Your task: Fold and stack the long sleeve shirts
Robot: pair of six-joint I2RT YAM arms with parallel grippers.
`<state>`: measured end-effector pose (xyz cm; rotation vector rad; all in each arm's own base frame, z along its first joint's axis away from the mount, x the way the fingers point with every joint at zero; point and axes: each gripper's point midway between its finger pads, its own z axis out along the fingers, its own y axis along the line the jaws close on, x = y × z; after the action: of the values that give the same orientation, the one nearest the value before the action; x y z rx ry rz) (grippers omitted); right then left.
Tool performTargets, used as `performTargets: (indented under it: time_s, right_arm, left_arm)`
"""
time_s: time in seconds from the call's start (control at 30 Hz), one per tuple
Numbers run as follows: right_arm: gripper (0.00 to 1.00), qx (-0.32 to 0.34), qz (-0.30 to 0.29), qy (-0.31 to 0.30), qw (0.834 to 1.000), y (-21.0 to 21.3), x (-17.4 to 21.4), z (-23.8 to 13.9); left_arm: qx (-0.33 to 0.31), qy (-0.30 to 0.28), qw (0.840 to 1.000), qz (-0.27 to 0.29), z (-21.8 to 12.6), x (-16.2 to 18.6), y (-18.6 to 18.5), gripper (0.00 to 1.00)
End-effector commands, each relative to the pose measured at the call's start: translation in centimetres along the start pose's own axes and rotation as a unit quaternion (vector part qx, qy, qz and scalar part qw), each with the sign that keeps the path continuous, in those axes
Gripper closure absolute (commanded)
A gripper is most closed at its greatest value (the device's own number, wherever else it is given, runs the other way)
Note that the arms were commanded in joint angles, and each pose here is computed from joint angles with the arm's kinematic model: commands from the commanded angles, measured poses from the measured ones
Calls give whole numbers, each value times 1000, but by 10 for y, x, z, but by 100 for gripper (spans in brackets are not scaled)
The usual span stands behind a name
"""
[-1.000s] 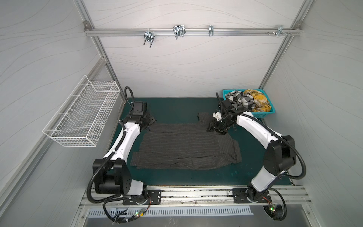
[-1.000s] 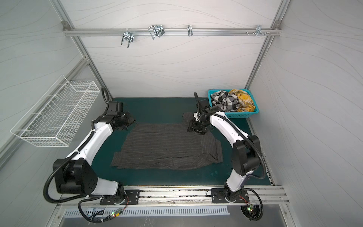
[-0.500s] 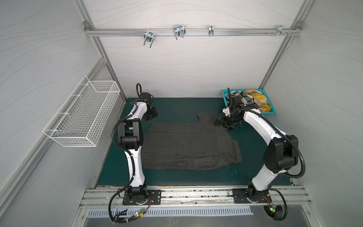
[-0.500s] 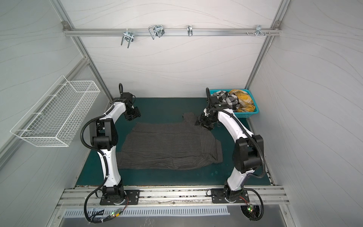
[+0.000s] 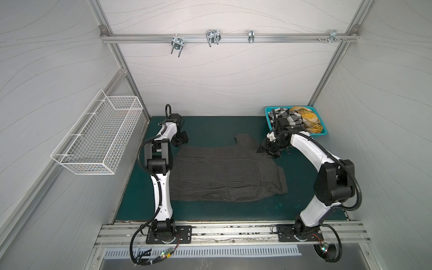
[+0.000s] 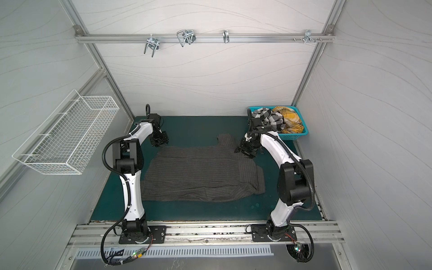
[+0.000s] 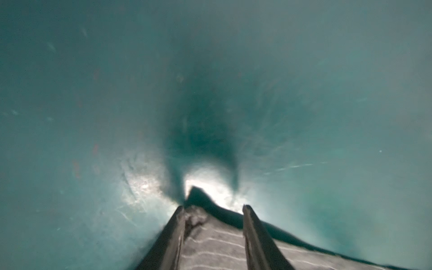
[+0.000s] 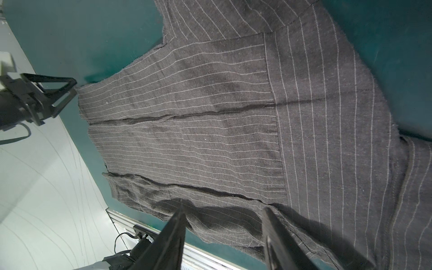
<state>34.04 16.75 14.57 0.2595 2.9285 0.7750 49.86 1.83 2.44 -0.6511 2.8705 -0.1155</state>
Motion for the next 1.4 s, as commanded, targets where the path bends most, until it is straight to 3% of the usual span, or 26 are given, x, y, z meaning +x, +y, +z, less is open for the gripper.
performTargets:
  time_s: [0.0, 0.23, 0.4, 0.7, 0.9, 1.0, 1.37]
  right_arm:
    - [47, -9, 0, -4, 1000, 3, 1, -7]
    - [48, -8, 2, -9, 1000, 2, 0, -11]
    - [48, -3, -1, -14, 1000, 2, -8, -12]
    - [43, 99, -53, -48, 993, -12, -83, 10]
    - [44, 118, -67, -40, 990, -30, -127, 38]
    - [50, 126, -93, -27, 987, -34, -136, 54]
    - [50, 180, -112, 26, 977, -64, -122, 100]
  left_arm:
    - [-19, 6, 1000, 2, 3, 0, 8, 60]
    - [-19, 20, 1000, -6, 16, 6, 9, 79]
    - [-29, 17, 999, -5, 16, 5, 12, 100]
    - [-5, -48, 998, -43, -41, 2, 10, 100]
    - [14, -71, 996, -56, -70, 16, 12, 100]
    - [21, -70, 996, -52, -72, 22, 12, 100]
    - [23, -50, 997, -54, -56, 30, 12, 100]
